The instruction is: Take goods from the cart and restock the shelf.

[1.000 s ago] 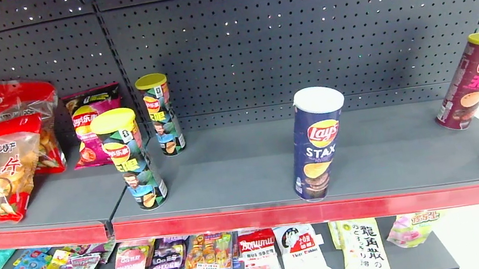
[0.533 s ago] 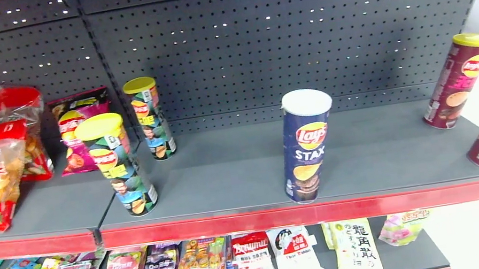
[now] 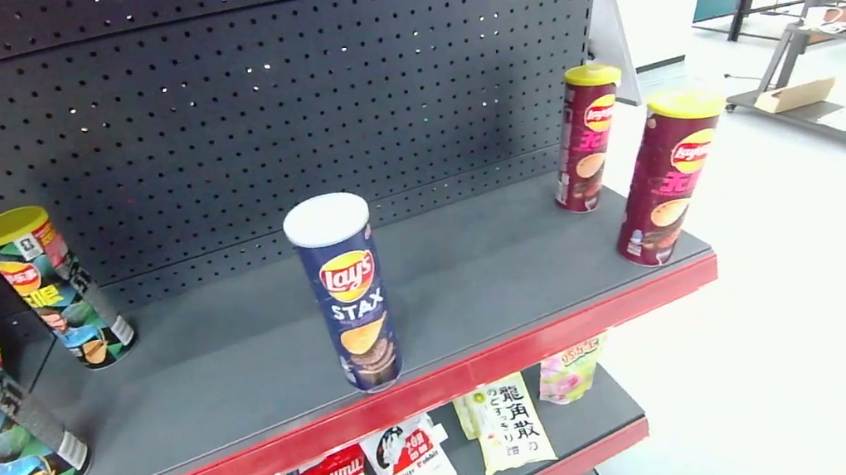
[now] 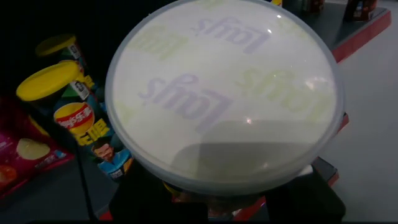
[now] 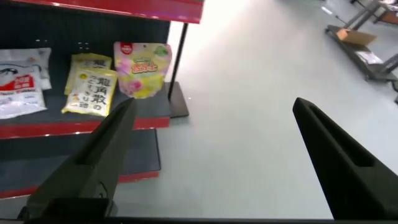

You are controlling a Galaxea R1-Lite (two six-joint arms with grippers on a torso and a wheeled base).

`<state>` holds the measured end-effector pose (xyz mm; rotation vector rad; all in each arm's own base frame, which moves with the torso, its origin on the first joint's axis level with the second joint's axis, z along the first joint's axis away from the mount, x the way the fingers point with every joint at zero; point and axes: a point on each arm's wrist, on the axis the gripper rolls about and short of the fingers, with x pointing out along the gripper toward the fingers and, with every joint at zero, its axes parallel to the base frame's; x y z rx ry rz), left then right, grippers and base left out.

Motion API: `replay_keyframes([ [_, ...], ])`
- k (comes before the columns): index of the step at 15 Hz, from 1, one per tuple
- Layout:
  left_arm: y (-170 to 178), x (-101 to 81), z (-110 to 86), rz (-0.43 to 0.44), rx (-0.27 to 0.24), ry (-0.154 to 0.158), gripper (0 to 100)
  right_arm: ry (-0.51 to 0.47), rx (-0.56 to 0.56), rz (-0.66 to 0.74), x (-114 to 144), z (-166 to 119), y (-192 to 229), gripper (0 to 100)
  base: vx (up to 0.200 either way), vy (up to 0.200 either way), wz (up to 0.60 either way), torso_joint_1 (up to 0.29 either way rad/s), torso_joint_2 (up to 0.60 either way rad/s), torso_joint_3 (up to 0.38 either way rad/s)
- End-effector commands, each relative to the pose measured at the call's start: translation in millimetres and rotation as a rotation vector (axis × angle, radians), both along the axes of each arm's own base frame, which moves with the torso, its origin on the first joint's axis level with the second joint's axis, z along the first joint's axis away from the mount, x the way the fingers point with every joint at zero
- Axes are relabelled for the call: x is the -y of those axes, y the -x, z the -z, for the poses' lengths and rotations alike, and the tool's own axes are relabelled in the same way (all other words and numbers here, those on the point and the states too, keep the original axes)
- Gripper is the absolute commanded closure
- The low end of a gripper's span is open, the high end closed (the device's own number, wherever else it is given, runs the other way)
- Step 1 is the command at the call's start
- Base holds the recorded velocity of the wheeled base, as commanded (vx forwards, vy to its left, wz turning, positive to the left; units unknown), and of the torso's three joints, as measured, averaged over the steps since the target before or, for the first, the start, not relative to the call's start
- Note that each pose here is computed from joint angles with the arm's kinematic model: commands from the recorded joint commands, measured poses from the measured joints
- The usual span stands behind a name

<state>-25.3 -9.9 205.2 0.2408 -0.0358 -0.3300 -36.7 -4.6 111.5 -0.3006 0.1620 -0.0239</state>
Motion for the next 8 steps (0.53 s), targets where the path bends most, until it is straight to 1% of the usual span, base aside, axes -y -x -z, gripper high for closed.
replay_keyframes([
  [1,0.6,0.1,0.1,-0.001,0.003,0.0,100,0.001,-0.015,0.001,-0.1,4.0,-1.9,0,0.0,0.0,0.0,0.0,0.0,0.0],
  [5,0.2,-0.1,-0.1,-0.007,0.002,0.003,100,-0.02,-0.011,0.001,-0.1,4.2,-2.3,0,0.0,0.0,0.0,0.0,0.0,0.0],
  [6,-0.1,-0.5,-0.9,-0.03,0.003,0.01,100,-0.122,0.0,-0.026,-1.3,7.3,-4.8,0,0.0,0.0,0.0,0.0,0.0,0.0],
  [7,-0.5,-0.8,-0.9,-0.044,0.001,0.011,100,-0.165,0.019,-0.06,-2.2,7.7,-6.5,0,0.0,0.0,0.0,0.0,0.0,0.0],
  [8,-1.0,-1.0,-0.6,-0.049,-0.005,0.022,100,-0.186,0.031,-0.08,-2.8,9.6,-8.5,0,0.0,0.0,0.0,0.0,0.0,0.0],
])
